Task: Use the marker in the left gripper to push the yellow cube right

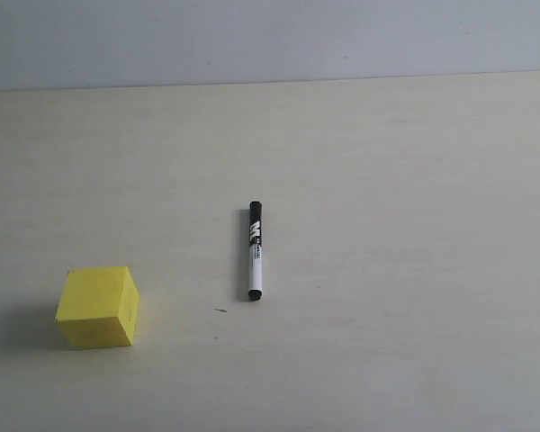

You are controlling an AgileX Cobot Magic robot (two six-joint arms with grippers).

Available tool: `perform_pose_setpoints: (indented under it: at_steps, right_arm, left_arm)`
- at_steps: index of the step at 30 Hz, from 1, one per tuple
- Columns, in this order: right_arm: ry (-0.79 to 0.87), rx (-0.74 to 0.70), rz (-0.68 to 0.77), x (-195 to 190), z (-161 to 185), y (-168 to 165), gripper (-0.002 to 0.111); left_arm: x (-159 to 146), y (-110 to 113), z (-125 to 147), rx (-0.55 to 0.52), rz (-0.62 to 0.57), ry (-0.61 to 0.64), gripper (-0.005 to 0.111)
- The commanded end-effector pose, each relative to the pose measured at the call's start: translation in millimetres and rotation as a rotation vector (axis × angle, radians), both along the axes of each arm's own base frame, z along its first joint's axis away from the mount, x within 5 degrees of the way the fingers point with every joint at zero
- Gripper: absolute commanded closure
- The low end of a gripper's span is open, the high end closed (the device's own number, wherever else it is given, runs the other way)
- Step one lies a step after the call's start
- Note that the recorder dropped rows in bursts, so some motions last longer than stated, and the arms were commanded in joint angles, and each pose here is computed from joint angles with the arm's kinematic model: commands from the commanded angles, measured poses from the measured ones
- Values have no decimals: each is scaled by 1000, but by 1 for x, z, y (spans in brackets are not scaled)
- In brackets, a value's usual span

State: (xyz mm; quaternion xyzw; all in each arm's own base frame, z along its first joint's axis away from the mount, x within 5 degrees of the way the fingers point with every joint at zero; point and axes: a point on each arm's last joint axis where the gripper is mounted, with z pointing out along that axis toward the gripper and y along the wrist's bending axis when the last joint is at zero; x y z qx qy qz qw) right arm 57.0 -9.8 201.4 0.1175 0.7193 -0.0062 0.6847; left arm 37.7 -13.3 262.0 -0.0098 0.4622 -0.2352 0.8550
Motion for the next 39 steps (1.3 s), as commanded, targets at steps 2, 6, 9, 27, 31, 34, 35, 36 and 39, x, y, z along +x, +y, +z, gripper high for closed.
perform_pose_setpoints:
  at_steps: [2,6,9,27,31,34,35,36,39]
  right_arm:
    - [-4,-6,-6,0,-1,0,108]
    - [-4,-6,-6,0,-1,0,108]
    - [-4,-6,-6,0,-1,0,108]
    - [-4,-6,-6,0,-1,0,108]
    - [-4,-6,-6,0,-1,0,108]
    - [-4,-6,-6,0,-1,0,108]
    - [-4,-6,-6,0,-1,0,108]
    - [-4,-6,-6,0,-1,0,108]
    - [-4,-6,-6,0,-1,0,108]
  left_arm:
    - [4,1,57,0,22,-17,107]
    - [45,-3,103,82,67,202,107]
    - [82,-3,135,189,156,422,107]
    - [228,9,115,823,613,1447,107]
    - [262,-31,62,674,219,1749,107]
    - [275,-81,30,551,-80,1757,107]
    - [277,-100,24,548,-136,1726,107]
    - [278,-118,17,550,-167,1696,105]
    - [277,-169,6,573,-243,1595,94]
